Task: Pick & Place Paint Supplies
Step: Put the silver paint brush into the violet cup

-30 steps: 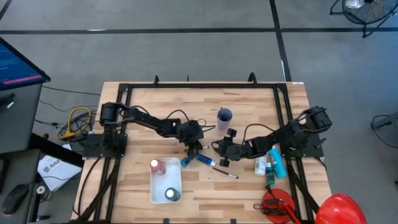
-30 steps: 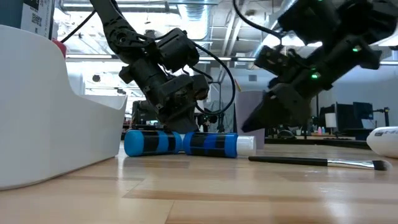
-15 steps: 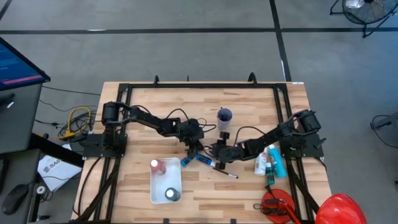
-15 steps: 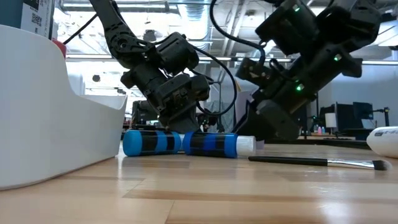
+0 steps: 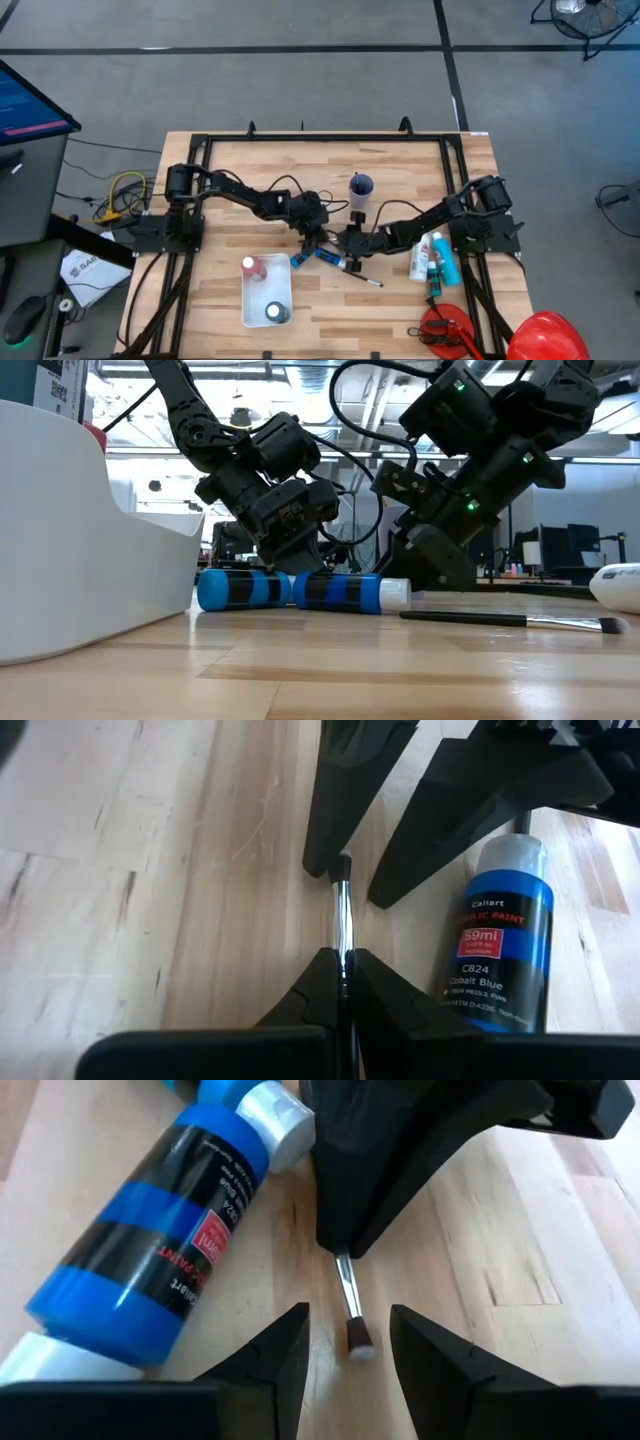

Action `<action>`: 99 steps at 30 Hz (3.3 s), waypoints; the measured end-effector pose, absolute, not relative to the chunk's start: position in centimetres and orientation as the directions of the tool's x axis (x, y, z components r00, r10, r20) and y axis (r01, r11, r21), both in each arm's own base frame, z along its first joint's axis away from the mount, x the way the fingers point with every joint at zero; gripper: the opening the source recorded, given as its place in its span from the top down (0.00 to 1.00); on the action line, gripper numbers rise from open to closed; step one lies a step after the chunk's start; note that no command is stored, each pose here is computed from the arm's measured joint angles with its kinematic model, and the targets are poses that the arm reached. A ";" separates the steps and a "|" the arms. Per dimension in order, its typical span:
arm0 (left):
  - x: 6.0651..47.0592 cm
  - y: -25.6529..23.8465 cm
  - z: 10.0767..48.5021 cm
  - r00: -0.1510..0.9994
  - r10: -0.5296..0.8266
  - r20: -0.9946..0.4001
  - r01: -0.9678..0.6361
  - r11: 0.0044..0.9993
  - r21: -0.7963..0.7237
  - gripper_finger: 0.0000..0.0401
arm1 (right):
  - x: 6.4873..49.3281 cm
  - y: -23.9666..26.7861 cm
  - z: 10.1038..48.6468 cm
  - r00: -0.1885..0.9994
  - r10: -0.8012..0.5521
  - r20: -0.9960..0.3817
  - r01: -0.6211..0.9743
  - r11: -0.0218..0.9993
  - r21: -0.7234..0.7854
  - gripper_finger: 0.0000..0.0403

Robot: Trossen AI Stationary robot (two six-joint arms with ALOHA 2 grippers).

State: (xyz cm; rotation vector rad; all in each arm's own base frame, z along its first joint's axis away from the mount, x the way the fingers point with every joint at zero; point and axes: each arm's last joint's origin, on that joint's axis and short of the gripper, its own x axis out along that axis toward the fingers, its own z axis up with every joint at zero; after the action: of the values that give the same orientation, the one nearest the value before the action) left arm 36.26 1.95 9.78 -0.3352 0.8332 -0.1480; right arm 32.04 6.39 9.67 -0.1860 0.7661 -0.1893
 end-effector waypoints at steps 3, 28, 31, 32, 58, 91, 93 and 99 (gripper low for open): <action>36.3 1.9 9.8 0.668 -0.265 -0.695 0.003 0.935 -0.354 0.99 | 32.1 6.1 9.7 0.705 -0.212 -0.677 0.092 0.974 -0.209 0.68; 36.6 1.9 10.1 0.699 -0.270 -0.663 0.025 0.935 -0.355 0.99 | 32.3 5.6 9.5 0.706 -0.186 -0.684 0.087 0.980 -0.176 0.79; 36.6 1.9 10.1 0.699 -0.270 -0.662 0.026 0.935 -0.355 0.99 | 32.3 5.6 9.5 0.707 -0.175 -0.686 0.080 0.982 -0.169 0.82; 36.6 1.9 10.1 0.699 -0.273 -0.662 0.027 0.934 -0.356 0.99 | 32.3 5.6 9.5 0.707 -0.174 -0.686 0.079 0.983 -0.168 0.83; 36.9 0.5 10.3 0.718 -0.147 -0.680 0.094 0.989 -0.115 0.62 | 32.1 4.4 11.1 0.600 -0.185 -0.778 0.215 0.974 -0.066 0.99; 36.4 0.4 10.7 0.700 -0.114 -0.705 0.064 0.993 -0.097 0.98 | 33.7 4.9 14.4 0.486 -0.192 -0.852 0.264 0.962 -0.066 0.85; 36.4 0.4 11.3 0.708 -0.115 -0.696 0.065 0.993 -0.098 0.98 | 33.7 4.9 14.5 0.489 -0.211 -0.846 0.274 0.958 -0.080 0.80; 36.2 -0.3 12.5 0.720 -0.128 -0.682 0.078 0.992 -0.103 0.98 | 34.0 5.4 15.1 0.495 -0.224 -0.839 0.256 0.961 -0.106 0.70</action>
State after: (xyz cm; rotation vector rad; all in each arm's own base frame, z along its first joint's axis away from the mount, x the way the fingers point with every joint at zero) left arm 36.21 -0.25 12.54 -0.0686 0.7581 -0.1140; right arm 33.99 5.42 15.13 0.0345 1.0114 -0.2912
